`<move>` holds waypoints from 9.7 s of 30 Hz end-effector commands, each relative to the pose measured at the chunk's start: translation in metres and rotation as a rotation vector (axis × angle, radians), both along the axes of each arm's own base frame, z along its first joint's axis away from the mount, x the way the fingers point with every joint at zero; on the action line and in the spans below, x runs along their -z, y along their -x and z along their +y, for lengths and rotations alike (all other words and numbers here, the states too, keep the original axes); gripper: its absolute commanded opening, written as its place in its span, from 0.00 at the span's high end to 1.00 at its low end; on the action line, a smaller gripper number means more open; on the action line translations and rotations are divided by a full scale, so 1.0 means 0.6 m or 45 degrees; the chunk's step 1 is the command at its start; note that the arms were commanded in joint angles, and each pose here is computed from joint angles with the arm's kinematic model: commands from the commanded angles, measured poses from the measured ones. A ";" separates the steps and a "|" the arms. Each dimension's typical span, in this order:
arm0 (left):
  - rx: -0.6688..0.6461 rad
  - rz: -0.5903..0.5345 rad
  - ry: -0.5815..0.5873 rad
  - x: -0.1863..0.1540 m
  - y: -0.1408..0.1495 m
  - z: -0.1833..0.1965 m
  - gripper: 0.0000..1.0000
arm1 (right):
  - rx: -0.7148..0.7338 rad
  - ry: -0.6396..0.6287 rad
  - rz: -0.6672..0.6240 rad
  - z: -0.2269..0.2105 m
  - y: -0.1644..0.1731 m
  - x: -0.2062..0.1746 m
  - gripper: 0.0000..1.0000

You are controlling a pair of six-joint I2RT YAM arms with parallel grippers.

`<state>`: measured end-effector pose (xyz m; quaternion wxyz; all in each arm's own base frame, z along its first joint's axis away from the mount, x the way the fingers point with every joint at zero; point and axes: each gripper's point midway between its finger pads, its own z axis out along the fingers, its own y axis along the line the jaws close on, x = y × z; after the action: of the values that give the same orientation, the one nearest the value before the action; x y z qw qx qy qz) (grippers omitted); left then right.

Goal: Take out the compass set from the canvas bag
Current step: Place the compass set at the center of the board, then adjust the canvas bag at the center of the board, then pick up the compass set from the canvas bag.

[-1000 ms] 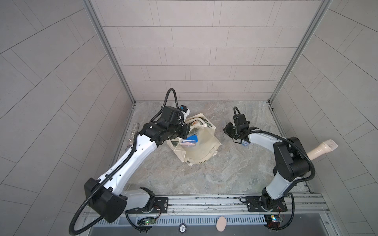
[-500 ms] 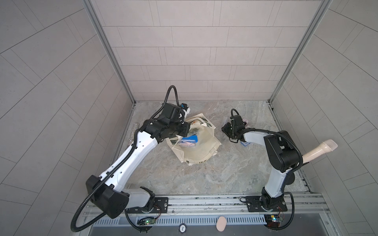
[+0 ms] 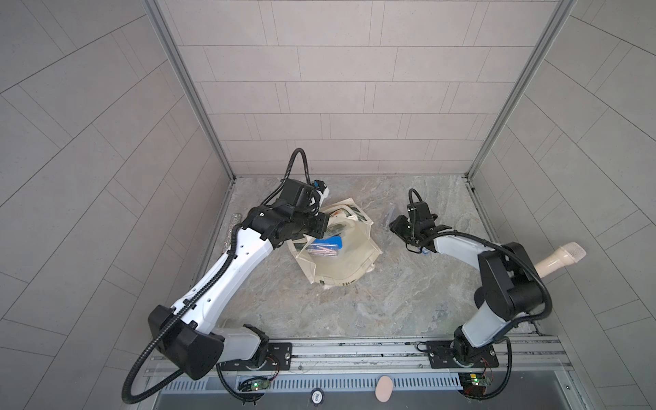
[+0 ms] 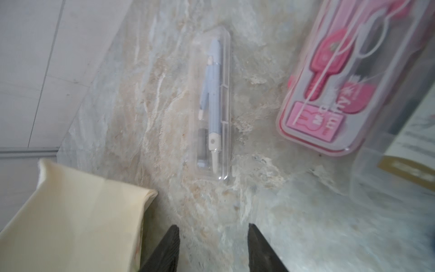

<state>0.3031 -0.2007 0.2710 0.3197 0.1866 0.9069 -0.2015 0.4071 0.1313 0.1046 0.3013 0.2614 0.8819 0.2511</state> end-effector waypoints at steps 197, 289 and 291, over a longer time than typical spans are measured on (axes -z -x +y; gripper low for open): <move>-0.186 -0.219 -0.584 -0.004 0.026 0.089 1.00 | -0.553 0.356 -0.237 0.163 0.170 -0.185 1.00; 0.075 -0.092 -0.397 0.112 0.078 0.037 1.00 | -0.804 -0.112 -0.387 0.424 0.119 -0.045 0.30; 0.078 -0.095 -0.399 0.110 0.078 0.036 1.00 | -0.804 -0.145 -0.399 0.428 0.120 -0.049 0.30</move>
<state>0.2634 -0.1808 0.2115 0.3288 0.2652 0.9044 -0.0601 0.3310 0.3732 0.0951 0.2981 -0.0480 0.8830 0.3592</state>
